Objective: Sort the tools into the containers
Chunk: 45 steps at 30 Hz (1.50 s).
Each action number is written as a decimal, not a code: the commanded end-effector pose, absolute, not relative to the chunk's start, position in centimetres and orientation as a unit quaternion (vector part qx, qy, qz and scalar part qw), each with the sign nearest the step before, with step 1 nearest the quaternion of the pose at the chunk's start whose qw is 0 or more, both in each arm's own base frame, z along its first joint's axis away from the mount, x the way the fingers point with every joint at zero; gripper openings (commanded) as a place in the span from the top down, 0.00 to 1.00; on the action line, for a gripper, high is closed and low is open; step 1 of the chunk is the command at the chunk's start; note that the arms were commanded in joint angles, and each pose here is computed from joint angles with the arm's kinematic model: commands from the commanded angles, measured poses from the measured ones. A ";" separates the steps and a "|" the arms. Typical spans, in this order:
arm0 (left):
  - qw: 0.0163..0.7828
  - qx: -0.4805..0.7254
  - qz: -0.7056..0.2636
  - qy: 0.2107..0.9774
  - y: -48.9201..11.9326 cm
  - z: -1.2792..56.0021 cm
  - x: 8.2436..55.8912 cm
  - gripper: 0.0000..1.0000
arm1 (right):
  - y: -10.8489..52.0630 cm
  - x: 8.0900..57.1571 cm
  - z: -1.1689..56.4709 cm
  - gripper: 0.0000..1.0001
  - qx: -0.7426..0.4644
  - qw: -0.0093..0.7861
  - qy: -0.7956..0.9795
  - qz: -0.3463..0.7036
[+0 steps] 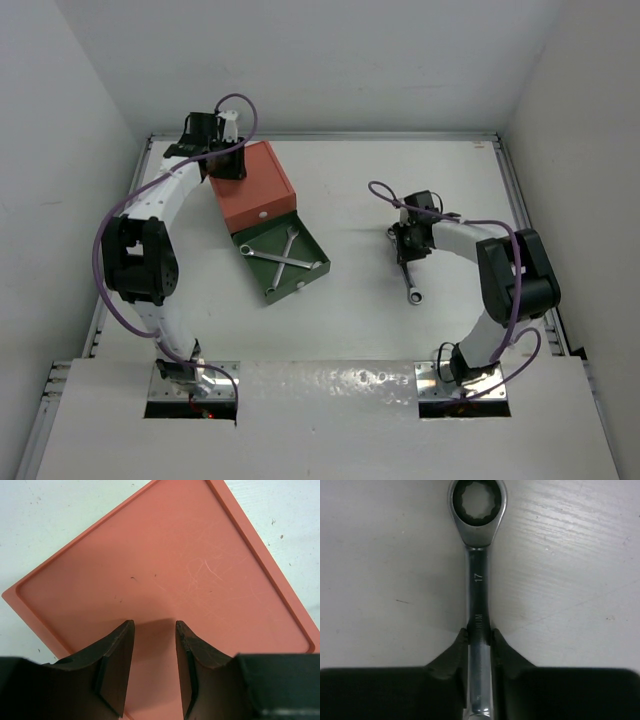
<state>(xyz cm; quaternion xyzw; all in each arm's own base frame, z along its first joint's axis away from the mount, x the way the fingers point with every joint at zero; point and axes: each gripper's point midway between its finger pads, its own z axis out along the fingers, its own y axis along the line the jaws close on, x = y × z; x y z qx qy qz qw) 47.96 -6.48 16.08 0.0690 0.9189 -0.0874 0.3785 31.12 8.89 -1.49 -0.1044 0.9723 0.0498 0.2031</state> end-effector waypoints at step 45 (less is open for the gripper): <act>0.382 0.053 -0.048 0.921 -3.3 15.5 49.1 0.64 | 43.2 35.3 16.5 1.00 -0.575 0.487 0.622 0.210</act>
